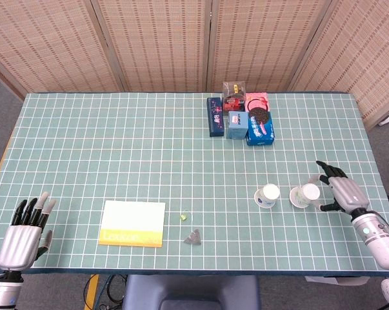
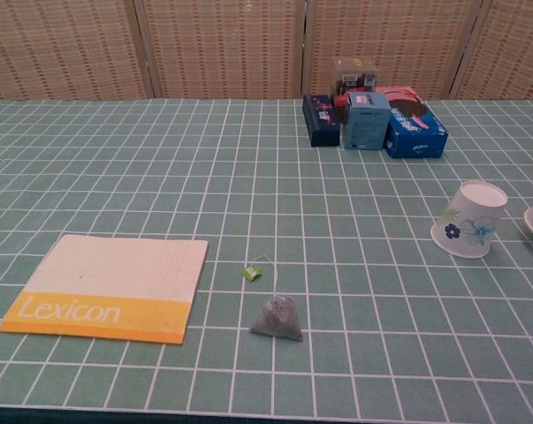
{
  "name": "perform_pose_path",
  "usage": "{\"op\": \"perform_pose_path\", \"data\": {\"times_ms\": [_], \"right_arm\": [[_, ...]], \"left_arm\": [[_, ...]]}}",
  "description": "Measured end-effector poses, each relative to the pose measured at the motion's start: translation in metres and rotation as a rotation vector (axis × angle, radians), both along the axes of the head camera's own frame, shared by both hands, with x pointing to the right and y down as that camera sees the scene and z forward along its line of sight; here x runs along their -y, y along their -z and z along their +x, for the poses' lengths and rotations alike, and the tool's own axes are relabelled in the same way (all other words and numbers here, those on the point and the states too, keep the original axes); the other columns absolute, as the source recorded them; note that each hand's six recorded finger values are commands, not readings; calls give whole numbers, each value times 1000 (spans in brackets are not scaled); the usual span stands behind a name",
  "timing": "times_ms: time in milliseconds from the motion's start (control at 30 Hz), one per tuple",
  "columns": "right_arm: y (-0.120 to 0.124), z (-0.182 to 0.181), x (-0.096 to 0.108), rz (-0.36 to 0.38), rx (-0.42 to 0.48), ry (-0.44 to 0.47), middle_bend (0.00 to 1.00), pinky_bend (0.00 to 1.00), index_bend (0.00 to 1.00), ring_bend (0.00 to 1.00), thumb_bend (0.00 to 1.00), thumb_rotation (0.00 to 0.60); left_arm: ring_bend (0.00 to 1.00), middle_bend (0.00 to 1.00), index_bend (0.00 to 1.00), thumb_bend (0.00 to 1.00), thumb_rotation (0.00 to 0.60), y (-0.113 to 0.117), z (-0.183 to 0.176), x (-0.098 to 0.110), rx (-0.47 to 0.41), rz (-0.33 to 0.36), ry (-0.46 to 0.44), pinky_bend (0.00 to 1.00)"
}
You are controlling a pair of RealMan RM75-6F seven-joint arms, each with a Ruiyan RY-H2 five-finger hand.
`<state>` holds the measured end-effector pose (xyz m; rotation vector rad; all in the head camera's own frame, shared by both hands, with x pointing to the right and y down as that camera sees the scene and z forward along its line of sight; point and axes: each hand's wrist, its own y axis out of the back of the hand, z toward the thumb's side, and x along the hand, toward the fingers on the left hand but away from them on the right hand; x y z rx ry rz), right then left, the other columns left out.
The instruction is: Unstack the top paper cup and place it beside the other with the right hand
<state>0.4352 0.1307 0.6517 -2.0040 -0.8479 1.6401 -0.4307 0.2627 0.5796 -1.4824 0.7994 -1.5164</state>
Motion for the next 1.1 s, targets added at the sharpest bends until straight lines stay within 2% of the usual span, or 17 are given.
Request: {"op": "perform_pose_path", "data": {"times_ms": [300,700,1100], "right_arm": [[-18,-7,4,-16,4,3,0,0,334,0,264,600],[-25,-6,1,-45,-7,-1,0,0,331,0,250,600],[-18,-9,2,-43,14,0,0,0,90,0,222,600]], "left_arm": [[0,0,0,495,600,0,1,-1,-1,-2,-5,0],[0,0,0,495,600,3,1,-2,-4,7,-4,0],[0,0,0,495,600,4,1,-2,-5,10,-7,0]]}}
